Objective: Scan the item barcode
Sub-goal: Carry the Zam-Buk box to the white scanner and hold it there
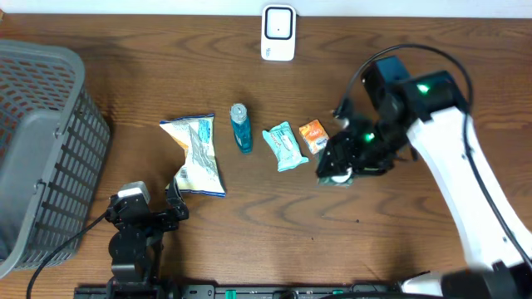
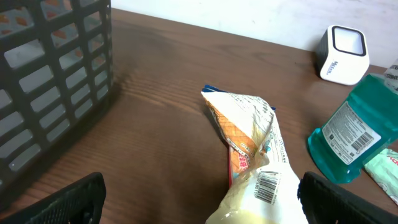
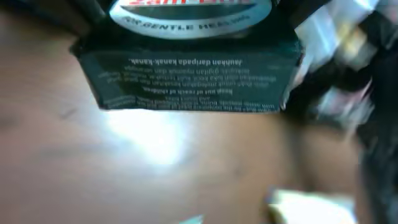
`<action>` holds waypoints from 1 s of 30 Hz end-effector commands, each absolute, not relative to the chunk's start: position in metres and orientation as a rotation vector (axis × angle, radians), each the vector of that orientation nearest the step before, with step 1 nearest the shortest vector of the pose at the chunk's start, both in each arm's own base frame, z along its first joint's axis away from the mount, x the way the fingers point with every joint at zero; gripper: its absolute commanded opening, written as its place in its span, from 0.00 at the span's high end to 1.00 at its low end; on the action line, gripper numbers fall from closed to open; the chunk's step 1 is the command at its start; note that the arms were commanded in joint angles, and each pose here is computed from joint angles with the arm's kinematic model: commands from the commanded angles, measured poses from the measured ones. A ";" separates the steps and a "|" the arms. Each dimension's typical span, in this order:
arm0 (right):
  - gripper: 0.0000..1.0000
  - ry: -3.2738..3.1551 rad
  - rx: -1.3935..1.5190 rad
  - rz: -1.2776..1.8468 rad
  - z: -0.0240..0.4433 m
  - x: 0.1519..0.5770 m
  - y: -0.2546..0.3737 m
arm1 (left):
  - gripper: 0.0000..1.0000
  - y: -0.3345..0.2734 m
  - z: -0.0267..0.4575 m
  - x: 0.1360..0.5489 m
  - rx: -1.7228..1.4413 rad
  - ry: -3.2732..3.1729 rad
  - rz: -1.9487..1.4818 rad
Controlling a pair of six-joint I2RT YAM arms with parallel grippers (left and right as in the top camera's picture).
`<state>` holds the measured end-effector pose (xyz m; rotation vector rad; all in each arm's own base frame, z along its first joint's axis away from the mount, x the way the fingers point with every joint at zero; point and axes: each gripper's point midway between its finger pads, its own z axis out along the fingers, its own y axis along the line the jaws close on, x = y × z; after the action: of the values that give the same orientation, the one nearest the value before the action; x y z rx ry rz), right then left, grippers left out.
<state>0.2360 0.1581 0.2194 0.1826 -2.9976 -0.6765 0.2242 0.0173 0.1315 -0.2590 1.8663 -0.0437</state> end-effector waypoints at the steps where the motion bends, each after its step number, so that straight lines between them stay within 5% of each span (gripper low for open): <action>1: 0.79 -3.302 -0.076 -0.350 0.224 0.278 0.131 | 0.02 0.016 0.131 0.224 -0.267 1.862 -0.060; 10: 0.66 -3.764 -0.025 -0.298 0.232 0.382 0.164 | 0.02 0.016 0.131 0.224 -0.267 1.862 -0.060; 15: 0.73 -3.861 0.038 -0.290 0.223 0.420 0.176 | 0.02 0.016 0.131 0.224 -0.267 1.862 -0.060; 20: 0.62 -3.978 0.222 -0.326 0.205 0.473 0.202 | 0.02 0.016 0.131 0.224 -0.267 1.862 -0.060; 30: 0.71 -4.242 0.414 -0.491 0.177 0.558 0.244 | 0.02 0.016 0.131 0.224 -0.267 1.862 -0.060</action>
<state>0.5494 0.2405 0.1876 0.3380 -4.2123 -0.5553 0.2243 0.0160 0.1314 -0.2539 1.8677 -0.0509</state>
